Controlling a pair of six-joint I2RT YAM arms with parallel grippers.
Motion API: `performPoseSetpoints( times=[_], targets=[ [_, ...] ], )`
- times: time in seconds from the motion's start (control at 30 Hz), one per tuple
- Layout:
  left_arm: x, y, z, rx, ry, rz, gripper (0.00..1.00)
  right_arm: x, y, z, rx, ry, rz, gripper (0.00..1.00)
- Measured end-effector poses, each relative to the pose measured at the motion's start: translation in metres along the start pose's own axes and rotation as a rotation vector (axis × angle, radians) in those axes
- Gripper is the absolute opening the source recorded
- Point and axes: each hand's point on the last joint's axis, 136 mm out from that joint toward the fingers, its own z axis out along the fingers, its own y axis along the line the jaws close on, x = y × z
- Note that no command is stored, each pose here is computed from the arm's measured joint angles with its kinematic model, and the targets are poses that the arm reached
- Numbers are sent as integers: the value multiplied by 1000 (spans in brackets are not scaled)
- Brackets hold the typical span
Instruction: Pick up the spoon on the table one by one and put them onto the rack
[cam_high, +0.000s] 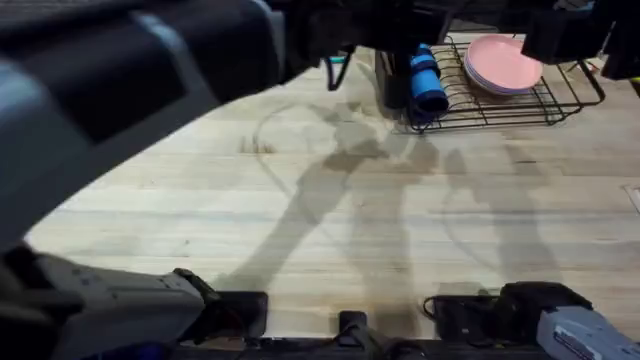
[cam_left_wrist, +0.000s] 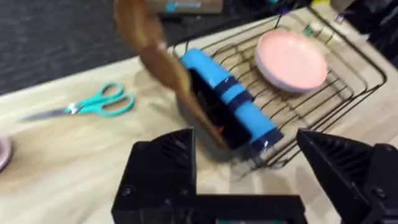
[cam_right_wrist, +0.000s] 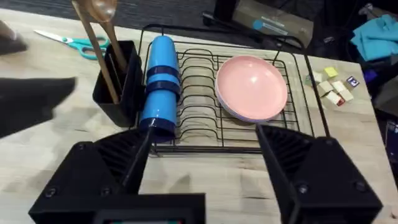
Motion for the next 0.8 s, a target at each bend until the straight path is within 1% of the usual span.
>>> performPoseSetpoints(
  times=[0.1,0.3,0.47,0.57,0.7,0.8],
  targets=[
    [4,15,-17,-36,41,-11,993,0,0,0,0,0,0,998],
    [8,56,-58,-132,92,-57,993,0,0,0,0,0,0,998],
    [16,79,-89,-193,135,-92,993,0,0,0,0,0,0,998],
    [23,91,-106,-233,166,-113,993,0,0,0,0,0,0,998],
    [36,110,-131,-312,214,-139,992,2,0,0,-1,10,0,997],
    [47,120,-148,-355,251,-158,993,5,1,0,-3,20,-1,998]
  ],
)
